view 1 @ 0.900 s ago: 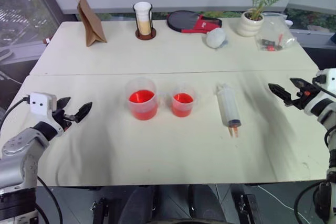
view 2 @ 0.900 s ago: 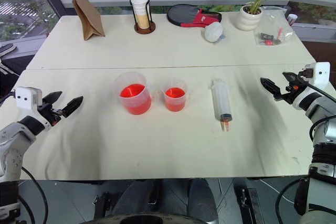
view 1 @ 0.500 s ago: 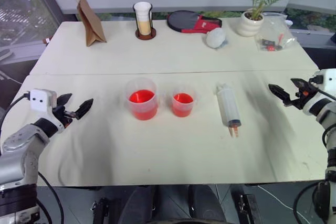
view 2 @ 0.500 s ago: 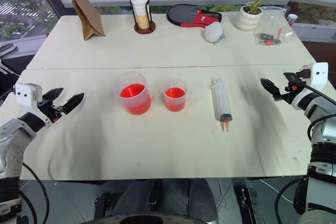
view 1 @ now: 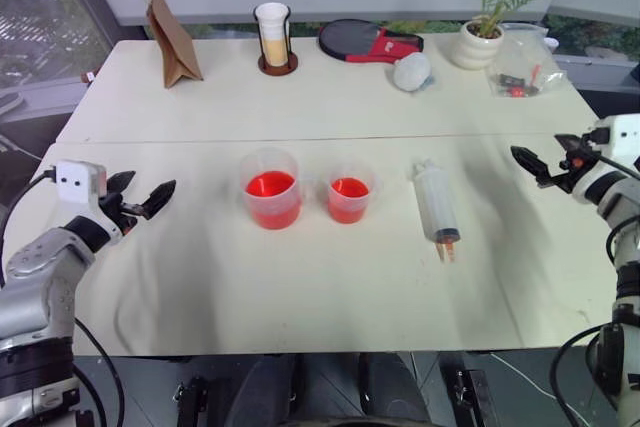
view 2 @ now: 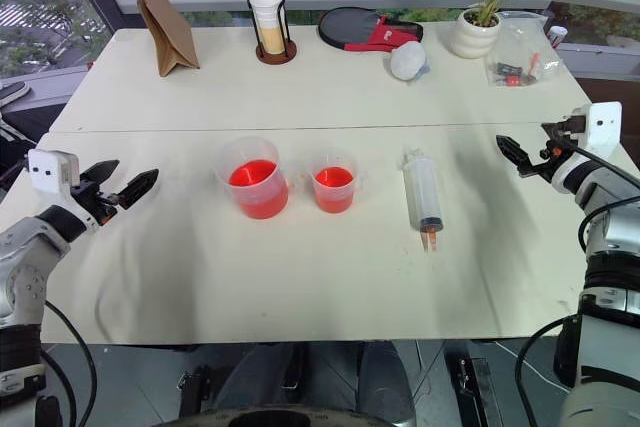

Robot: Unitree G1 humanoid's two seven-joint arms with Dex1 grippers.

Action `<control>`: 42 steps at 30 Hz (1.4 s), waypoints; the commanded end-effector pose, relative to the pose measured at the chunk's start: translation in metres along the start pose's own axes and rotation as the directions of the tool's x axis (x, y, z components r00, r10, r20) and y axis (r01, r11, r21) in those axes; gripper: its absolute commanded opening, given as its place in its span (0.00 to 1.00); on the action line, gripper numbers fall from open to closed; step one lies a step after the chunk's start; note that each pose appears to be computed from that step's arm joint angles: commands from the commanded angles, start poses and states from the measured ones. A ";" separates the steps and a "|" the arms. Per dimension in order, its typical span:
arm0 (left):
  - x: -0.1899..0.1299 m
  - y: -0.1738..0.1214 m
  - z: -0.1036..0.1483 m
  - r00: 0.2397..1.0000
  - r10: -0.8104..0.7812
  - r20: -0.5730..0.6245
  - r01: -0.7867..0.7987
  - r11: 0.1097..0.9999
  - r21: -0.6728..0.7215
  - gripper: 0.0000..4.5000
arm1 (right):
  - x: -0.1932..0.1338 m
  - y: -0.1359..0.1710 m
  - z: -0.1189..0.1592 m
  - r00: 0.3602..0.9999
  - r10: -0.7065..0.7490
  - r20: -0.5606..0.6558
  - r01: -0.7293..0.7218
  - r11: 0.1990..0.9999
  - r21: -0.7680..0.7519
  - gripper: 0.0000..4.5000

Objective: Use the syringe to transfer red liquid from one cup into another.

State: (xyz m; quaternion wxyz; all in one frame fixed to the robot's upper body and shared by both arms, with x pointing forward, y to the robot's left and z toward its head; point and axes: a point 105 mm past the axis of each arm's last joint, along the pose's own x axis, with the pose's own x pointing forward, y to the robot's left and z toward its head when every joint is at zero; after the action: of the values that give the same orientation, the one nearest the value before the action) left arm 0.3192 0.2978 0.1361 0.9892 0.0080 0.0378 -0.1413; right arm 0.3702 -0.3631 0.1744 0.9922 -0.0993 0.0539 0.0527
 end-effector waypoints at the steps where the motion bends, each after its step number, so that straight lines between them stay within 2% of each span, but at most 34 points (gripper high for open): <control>1: 0.001 0.003 0.014 0.999 -0.008 0.033 0.006 0.998 0.055 0.99 | -0.001 -0.009 0.016 0.998 -0.049 0.032 0.048 0.999 0.021 1.00; 3: 0.009 0.003 0.018 0.999 -0.039 0.009 0.038 0.994 0.105 0.99 | 0.005 0.000 0.019 0.999 -0.044 -0.018 0.043 0.998 -0.053 1.00; 6: 0.017 -0.001 0.035 0.984 -0.173 -0.046 0.178 0.972 0.154 0.99 | 0.005 0.029 0.037 0.978 0.166 -0.126 -0.173 0.984 -0.049 1.00; 8: 0.010 -0.002 0.047 0.962 -0.258 -0.085 0.269 0.951 0.152 0.99 | -0.001 0.044 0.050 0.927 0.272 -0.259 -0.272 0.962 0.034 1.00; 10: -0.001 -0.009 0.053 0.925 -0.352 -0.145 0.370 0.920 0.128 0.99 | -0.013 0.059 0.052 0.827 0.350 -0.439 -0.331 0.936 0.123 1.00; 13: -0.022 -0.021 0.059 0.853 -0.468 -0.232 0.496 0.864 0.079 0.99 | -0.019 0.081 0.074 0.746 0.428 -0.510 -0.434 0.894 0.115 1.00; 16: -0.026 -0.021 0.061 0.851 -0.454 -0.264 0.495 0.862 0.111 0.99 | -0.016 0.096 0.086 0.689 0.469 -0.552 -0.488 0.864 0.125 1.00; 18: -0.028 -0.038 0.065 0.813 -0.507 -0.286 0.558 0.819 0.134 0.99 | -0.016 0.114 0.088 0.622 0.525 -0.580 -0.542 0.824 0.164 1.00; 20: -0.024 -0.058 0.078 0.789 -0.557 -0.259 0.606 0.775 0.177 0.99 | -0.013 0.126 0.078 0.563 0.554 -0.613 -0.532 0.811 0.244 1.00; 25: -0.029 -0.075 0.105 0.785 -0.591 -0.188 0.620 0.753 0.221 0.99 | -0.008 0.134 0.055 0.530 0.539 -0.655 -0.325 0.842 0.430 1.00; 28: -0.034 -0.079 0.102 0.768 -0.598 -0.230 0.640 0.734 0.230 0.99 | -0.010 0.138 0.046 0.515 0.517 -0.683 -0.292 0.856 0.427 1.00; 34: -0.024 -0.093 0.107 0.742 -0.643 -0.187 0.670 0.705 0.234 0.99 | -0.006 0.155 0.017 0.486 0.487 -0.725 -0.282 0.873 0.398 1.00; 38: -0.015 -0.097 0.107 0.738 -0.649 -0.186 0.674 0.698 0.240 0.99 | 0.009 0.166 0.003 0.517 0.443 -0.732 -0.278 0.896 0.346 1.00; 42: -0.013 -0.091 0.107 0.754 -0.630 -0.186 0.657 0.715 0.239 1.00 | 0.017 0.165 0.003 0.559 0.395 -0.729 -0.288 0.917 0.277 0.57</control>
State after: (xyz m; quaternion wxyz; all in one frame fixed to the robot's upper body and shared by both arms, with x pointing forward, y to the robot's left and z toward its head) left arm 0.2881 0.2090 0.2312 0.8597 0.1303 0.0820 -0.4871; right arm 0.3630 -0.2028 0.1400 0.8376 -0.0253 0.5111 0.1912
